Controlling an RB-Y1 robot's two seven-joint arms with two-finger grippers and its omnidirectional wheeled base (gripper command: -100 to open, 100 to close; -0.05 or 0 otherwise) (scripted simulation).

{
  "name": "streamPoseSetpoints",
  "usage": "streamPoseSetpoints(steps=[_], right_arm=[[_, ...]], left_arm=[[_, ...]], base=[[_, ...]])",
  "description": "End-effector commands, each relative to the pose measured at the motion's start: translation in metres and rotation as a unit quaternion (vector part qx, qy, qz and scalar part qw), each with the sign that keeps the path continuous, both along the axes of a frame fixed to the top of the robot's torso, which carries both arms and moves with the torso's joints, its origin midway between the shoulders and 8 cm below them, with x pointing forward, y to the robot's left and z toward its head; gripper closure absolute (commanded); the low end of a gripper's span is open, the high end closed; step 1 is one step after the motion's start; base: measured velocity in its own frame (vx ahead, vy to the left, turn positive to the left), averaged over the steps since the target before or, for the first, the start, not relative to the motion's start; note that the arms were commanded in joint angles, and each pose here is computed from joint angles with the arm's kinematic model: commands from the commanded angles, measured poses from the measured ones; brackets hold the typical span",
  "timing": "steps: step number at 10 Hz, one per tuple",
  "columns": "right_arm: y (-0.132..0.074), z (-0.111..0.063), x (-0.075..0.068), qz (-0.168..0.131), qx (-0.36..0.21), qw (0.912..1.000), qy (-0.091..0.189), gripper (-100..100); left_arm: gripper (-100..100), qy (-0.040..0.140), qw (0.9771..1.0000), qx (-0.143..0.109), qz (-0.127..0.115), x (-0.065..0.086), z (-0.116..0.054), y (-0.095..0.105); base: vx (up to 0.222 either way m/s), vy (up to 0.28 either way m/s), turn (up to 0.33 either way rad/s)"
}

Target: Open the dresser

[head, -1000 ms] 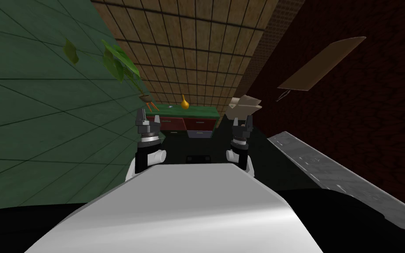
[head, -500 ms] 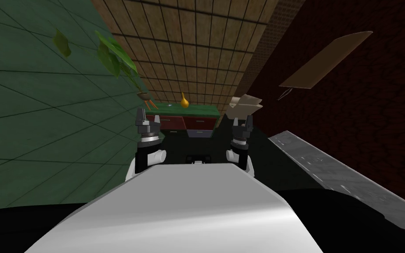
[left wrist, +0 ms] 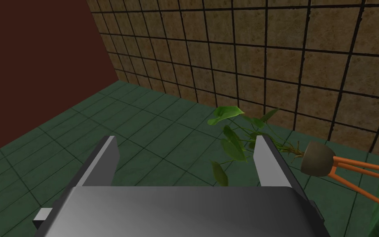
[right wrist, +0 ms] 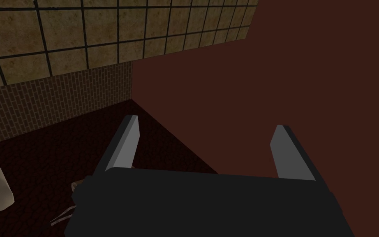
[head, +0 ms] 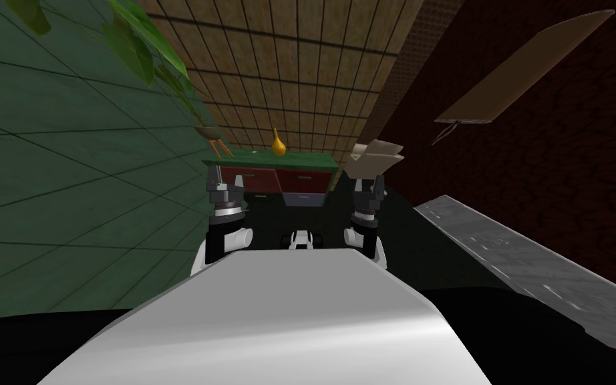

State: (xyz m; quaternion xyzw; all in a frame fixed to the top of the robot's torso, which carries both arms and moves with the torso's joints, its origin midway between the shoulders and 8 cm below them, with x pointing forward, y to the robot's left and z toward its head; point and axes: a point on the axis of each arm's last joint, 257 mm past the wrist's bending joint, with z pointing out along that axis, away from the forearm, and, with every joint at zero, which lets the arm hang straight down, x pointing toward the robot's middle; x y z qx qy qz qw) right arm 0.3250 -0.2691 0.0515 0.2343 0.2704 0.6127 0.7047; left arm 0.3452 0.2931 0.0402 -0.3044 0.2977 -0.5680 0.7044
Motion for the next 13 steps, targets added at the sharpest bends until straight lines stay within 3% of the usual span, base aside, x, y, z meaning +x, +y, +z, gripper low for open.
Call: streamPoseSetpoints(steps=[1, 5, 10, 11, 13], right_arm=[[0.0, 0.0, 0.0, 0.0, 0.0, 1.0, 0.0, 0], [0.0, 0.0, 0.0, 0.0, 0.0, 1.0, 0.0, 0], [0.0, 0.0, 0.0, 0.0, 0.0, 1.0, 0.0, 0], [0.0, 0.0, 0.0, 0.0, 0.0, 1.0, 0.0, 0], [0.0, 0.0, 0.0, 0.0, 0.0, 1.0, 0.0, 0]], left_arm=[[-100, 0.011, 0.9997, 0.02, -0.01, 0.006, -0.007, -0.005], [-100, 0.046, 0.9975, 0.049, -0.019, 0.025, -0.043, -0.007], [-100, 0.089, 0.9939, 0.062, -0.018, 0.047, -0.092, -0.002], [-100, 0.09, 0.9939, 0.062, -0.018, 0.047, -0.092, -0.002], [-100, 0.106, 0.9921, 0.065, -0.017, 0.054, -0.112, 0.001]], base=[[0.031, -0.019, -0.013], [0.094, -0.038, -0.023], [0.107, -0.05, -0.026], [0.082, -0.025, -0.009], [0.075, -0.027, -0.023]])
